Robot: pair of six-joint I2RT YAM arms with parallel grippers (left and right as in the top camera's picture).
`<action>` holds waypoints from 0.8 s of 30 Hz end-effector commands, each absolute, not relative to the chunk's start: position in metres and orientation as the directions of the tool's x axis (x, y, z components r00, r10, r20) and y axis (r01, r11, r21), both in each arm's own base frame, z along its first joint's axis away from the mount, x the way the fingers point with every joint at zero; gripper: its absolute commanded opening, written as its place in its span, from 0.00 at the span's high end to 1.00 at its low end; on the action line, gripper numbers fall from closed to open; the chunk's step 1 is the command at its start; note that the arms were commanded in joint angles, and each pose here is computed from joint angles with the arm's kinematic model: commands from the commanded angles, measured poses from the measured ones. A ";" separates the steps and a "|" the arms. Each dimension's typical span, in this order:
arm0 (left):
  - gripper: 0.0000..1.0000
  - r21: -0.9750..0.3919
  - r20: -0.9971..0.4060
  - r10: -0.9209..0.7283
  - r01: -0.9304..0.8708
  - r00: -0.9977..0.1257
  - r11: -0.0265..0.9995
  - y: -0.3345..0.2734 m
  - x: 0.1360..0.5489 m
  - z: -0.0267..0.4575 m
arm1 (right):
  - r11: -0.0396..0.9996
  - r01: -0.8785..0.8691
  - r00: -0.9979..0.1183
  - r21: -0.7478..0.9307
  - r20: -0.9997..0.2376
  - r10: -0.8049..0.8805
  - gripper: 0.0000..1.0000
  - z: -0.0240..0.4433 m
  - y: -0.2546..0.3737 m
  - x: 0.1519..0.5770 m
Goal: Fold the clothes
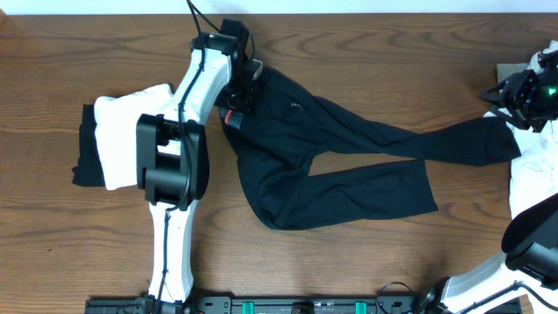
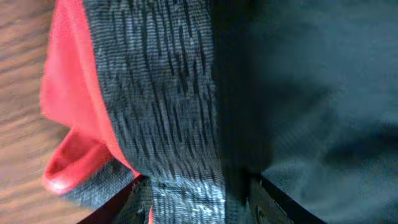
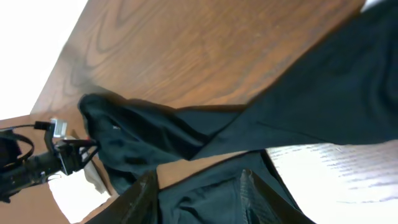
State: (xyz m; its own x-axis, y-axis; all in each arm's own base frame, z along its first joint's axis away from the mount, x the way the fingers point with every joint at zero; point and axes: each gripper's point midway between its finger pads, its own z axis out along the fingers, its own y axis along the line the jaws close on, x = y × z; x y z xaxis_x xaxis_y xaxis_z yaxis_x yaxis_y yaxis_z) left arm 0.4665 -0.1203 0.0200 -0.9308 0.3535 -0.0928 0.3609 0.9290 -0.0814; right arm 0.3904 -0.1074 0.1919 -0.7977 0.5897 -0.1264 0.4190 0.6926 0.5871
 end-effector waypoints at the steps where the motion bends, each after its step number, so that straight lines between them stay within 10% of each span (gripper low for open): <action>1: 0.50 -0.074 -0.100 0.367 0.375 -0.925 0.924 -0.117 0.470 0.017 | 0.728 0.404 -0.806 0.554 -0.160 0.570 0.58 0.196 -0.108 0.389; 6: 0.93 -0.065 -0.151 0.366 0.378 -0.918 0.923 -0.120 0.481 0.031 | 0.733 0.407 -0.805 0.545 -0.166 0.570 0.58 0.196 -0.110 0.389; 24: 0.94 -0.100 -0.506 0.287 0.386 -0.813 0.917 -0.151 0.538 0.127 | 0.736 0.400 -0.800 0.546 -0.183 0.571 0.58 0.197 -0.112 0.393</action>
